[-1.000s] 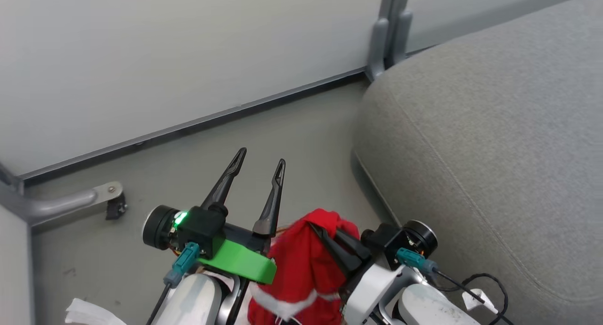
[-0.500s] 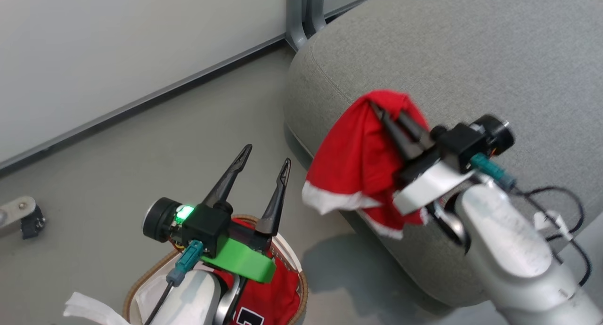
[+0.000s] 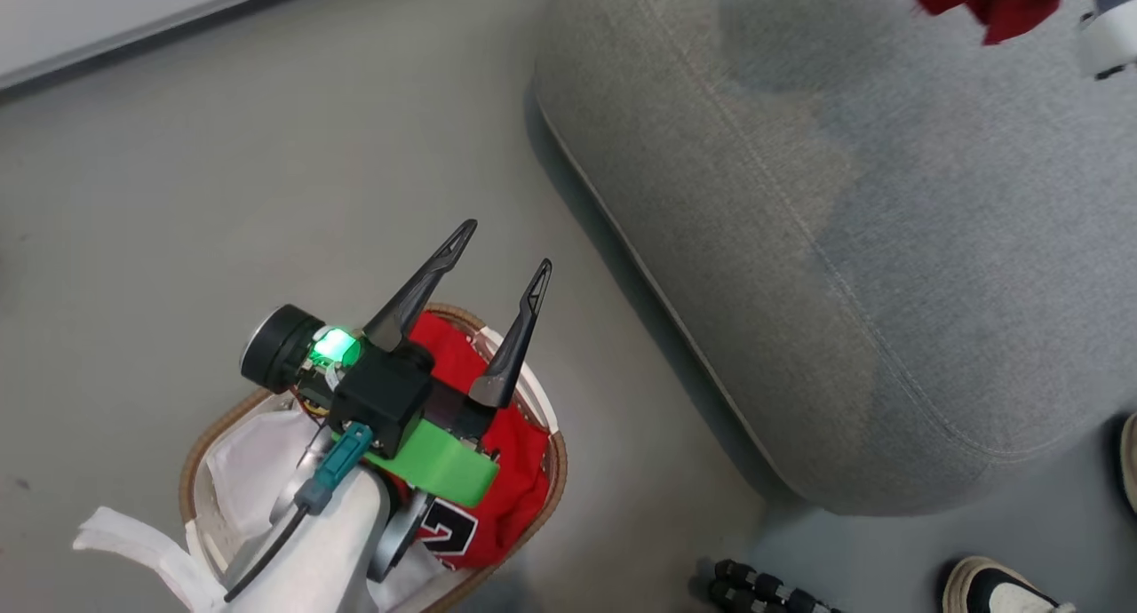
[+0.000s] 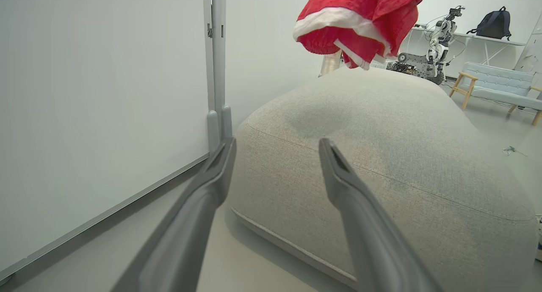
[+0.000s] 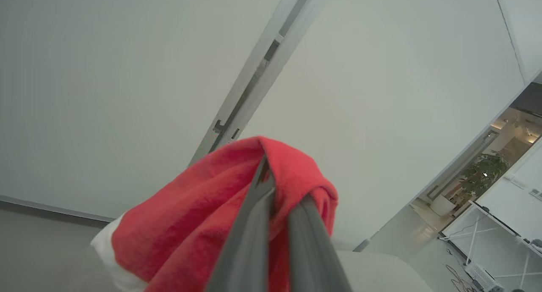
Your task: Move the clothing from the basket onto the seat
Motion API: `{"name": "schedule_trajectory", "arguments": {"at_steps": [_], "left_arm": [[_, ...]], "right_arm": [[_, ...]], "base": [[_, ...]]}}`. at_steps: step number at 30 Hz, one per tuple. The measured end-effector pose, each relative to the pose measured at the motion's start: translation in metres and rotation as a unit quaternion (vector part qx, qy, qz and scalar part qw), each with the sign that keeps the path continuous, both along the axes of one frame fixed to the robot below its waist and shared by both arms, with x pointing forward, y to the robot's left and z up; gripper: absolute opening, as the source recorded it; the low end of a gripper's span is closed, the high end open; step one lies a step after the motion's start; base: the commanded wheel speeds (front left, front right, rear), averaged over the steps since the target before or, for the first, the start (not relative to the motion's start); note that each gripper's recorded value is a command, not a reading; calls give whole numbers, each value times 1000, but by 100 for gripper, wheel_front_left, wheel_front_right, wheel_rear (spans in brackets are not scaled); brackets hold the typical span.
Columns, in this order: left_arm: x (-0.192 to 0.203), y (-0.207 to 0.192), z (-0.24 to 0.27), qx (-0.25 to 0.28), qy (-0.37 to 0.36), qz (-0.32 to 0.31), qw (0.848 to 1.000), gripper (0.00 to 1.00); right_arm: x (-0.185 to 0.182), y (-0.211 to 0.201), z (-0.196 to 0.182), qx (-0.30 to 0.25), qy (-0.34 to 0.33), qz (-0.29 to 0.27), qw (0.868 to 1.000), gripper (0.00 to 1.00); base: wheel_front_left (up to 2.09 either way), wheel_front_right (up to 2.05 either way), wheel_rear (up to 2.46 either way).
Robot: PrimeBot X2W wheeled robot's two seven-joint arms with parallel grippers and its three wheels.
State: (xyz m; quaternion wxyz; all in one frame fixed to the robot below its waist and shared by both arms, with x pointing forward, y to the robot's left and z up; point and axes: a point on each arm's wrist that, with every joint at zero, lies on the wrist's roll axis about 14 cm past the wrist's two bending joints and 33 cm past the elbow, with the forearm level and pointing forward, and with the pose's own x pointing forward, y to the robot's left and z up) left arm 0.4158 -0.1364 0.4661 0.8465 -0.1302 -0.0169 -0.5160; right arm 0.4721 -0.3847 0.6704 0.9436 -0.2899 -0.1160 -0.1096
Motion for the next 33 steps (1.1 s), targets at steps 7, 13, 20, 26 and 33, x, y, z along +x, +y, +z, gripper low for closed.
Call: {"name": "schedule_trajectory", "arguments": {"at_steps": [7,13,20,26,33], "left_arm": [[23,12,-33,-2,28,14,999,100],[32,22,-62,4,52,23,998,100],[35,37,-87,23,75,39,996,100],[34,38,-77,25,69,46,996,100],[24,32,-47,17,52,45,998,100]], "right_arm": [[39,-47,-34,7,37,-70,997,0],[53,-74,-99,54,80,-128,987,0],[42,-74,-184,111,137,-166,970,100],[23,-56,-202,132,143,-158,968,100],[0,-29,-177,143,107,-121,976,100]], "base": [[0,0,0],[0,0,0],[0,0,0],[0,0,0],[0,0,0]]}}
